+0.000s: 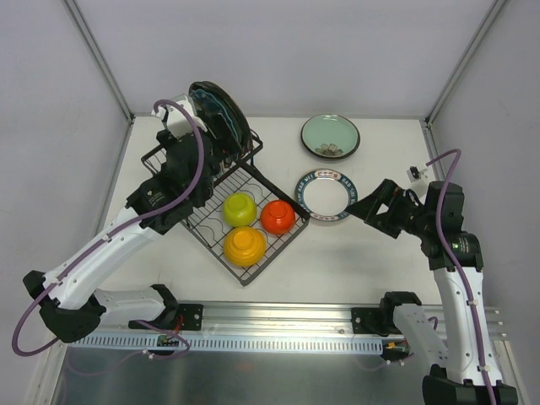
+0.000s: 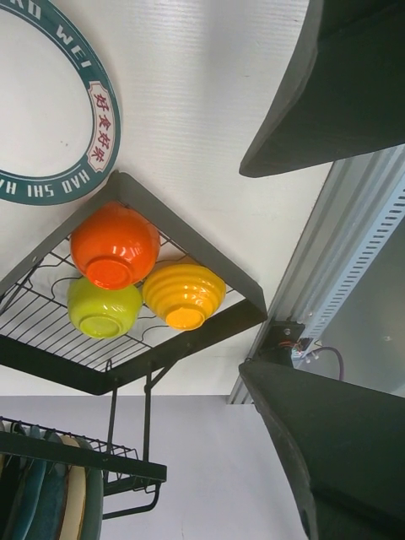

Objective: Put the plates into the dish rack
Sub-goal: Insert the plate into the dish rack, then grab a plate with the right arm

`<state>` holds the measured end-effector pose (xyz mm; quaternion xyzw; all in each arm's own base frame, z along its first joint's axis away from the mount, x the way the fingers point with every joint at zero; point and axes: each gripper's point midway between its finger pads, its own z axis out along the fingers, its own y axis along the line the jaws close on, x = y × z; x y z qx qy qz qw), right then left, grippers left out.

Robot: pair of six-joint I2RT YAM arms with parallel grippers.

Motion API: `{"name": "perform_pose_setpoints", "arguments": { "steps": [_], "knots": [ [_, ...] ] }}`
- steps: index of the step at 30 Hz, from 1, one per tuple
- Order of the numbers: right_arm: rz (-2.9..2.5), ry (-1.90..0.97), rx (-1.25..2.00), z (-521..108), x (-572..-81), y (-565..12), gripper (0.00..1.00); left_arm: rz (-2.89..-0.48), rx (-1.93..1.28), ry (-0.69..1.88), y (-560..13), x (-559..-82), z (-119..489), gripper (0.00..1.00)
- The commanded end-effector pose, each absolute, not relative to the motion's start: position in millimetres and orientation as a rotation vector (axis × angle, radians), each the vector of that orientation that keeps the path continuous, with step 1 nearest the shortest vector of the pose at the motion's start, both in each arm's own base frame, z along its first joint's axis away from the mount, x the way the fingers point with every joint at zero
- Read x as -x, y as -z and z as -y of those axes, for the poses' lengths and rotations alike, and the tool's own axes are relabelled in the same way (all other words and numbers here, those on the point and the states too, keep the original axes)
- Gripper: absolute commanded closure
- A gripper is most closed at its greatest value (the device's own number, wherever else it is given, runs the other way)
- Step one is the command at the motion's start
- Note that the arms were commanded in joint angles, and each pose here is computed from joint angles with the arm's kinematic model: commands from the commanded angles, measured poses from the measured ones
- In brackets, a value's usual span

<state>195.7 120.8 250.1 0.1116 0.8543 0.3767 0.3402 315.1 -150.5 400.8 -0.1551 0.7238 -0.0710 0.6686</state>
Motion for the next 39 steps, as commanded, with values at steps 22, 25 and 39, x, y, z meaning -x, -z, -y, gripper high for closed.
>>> {"name": "perform_pose_setpoints", "arguments": {
  "steps": [22, 25, 39],
  "knots": [
    [-2.204, -0.827, -0.276, -103, -213, -247, 0.05, -1.66, 0.232, 0.178, -405, -289, 58, 0.05],
    [-2.208, -0.817, -0.277, -102, -213, -245, 0.05, -1.644, 0.307, 0.142, -405, -289, 28, 0.05],
    [-2.244, -0.788, -0.395, -96, -225, -220, 0.06, -1.698, 0.613, 0.04, -340, -270, -56, 0.05]
  ]
}}
